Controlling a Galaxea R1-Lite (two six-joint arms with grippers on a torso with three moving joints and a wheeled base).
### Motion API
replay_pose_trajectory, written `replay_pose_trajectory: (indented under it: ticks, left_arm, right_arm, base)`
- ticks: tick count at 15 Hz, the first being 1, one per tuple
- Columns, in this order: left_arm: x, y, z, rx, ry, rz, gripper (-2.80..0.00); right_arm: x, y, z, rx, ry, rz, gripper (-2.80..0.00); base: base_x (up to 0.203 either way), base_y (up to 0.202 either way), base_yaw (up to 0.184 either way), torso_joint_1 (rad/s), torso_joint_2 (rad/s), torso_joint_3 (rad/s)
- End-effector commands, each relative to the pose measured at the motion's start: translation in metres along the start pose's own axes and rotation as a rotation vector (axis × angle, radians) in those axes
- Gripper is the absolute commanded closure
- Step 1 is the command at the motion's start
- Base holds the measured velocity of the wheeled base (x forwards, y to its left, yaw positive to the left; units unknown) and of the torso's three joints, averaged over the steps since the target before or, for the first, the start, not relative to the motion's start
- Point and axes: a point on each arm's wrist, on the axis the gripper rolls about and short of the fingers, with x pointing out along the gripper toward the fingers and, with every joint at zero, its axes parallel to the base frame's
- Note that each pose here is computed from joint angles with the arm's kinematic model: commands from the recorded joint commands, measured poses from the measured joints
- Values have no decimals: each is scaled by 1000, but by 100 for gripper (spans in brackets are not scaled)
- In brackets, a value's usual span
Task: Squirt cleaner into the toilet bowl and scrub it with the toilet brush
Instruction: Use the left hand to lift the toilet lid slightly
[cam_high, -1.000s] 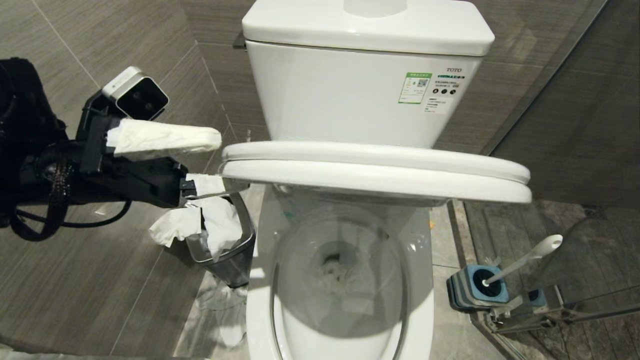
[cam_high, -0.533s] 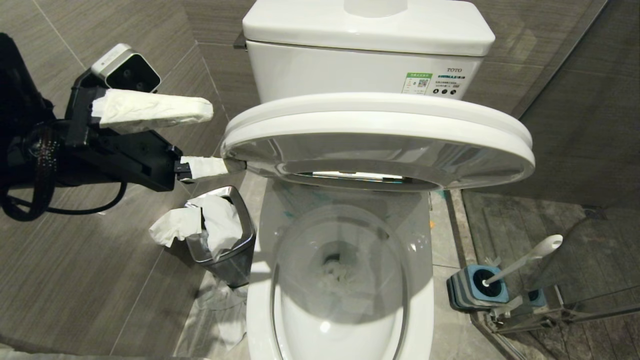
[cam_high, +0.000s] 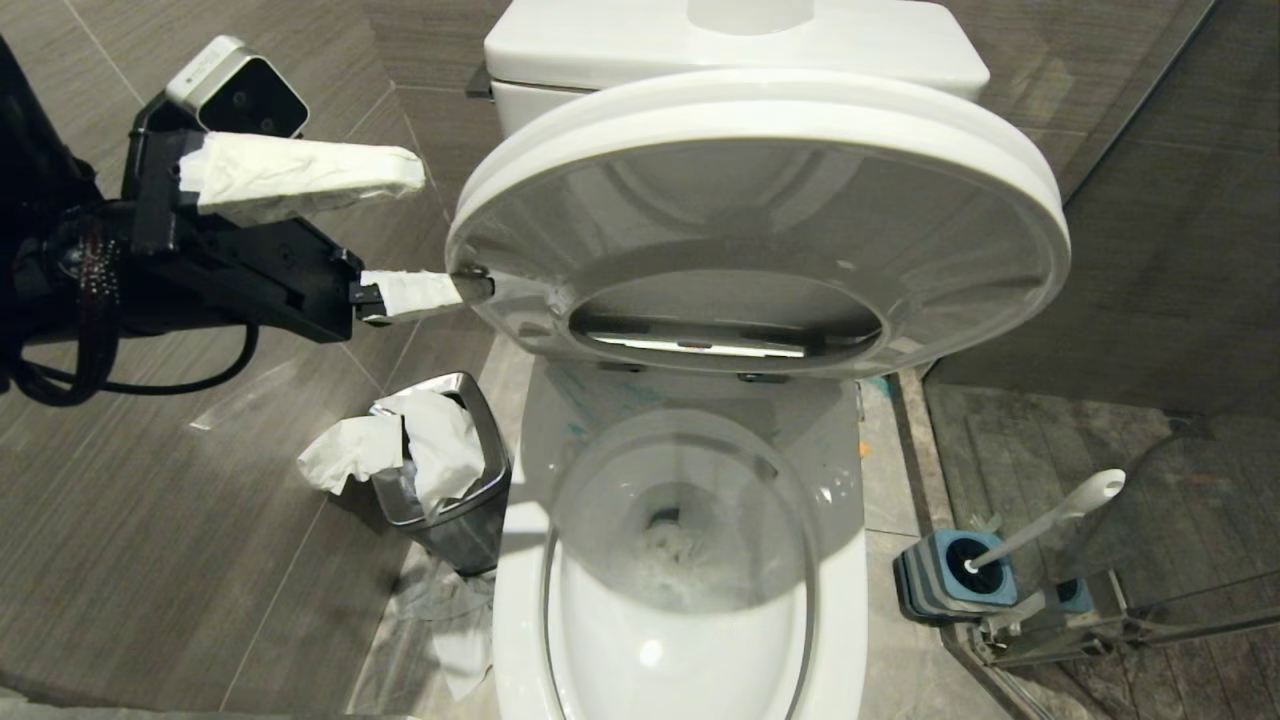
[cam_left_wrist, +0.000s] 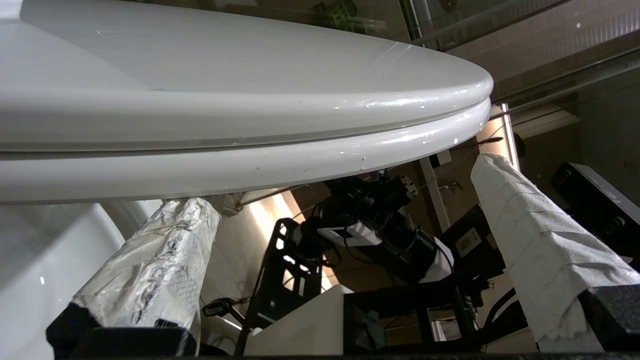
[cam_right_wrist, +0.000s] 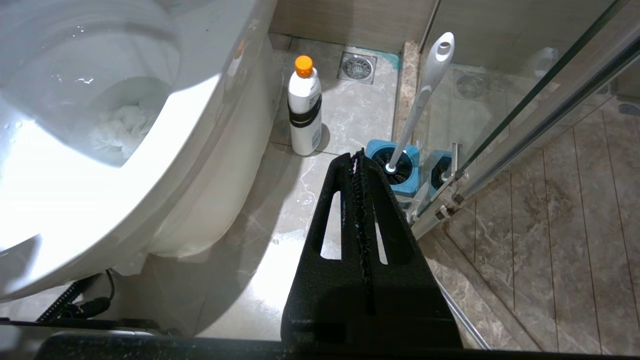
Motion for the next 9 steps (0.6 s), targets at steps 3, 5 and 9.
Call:
replay_pose_trajectory:
  ticks: [3, 5, 9]
  left_arm:
    - [3, 1, 10, 32, -25, 7, -280]
    - [4, 2, 16, 77, -46, 8, -280]
    - [7, 13, 23, 146, -93, 19, -280]
  right_arm:
    - [0, 0, 0, 0, 2, 1, 0]
    - [0, 0, 0, 0, 2, 1, 0]
    - [0, 0, 0, 0, 2, 1, 0]
  base:
    - [0, 0, 0, 0, 0, 0]
    - [0, 0, 0, 0, 0, 0]
    - [0, 0, 0, 0, 0, 0]
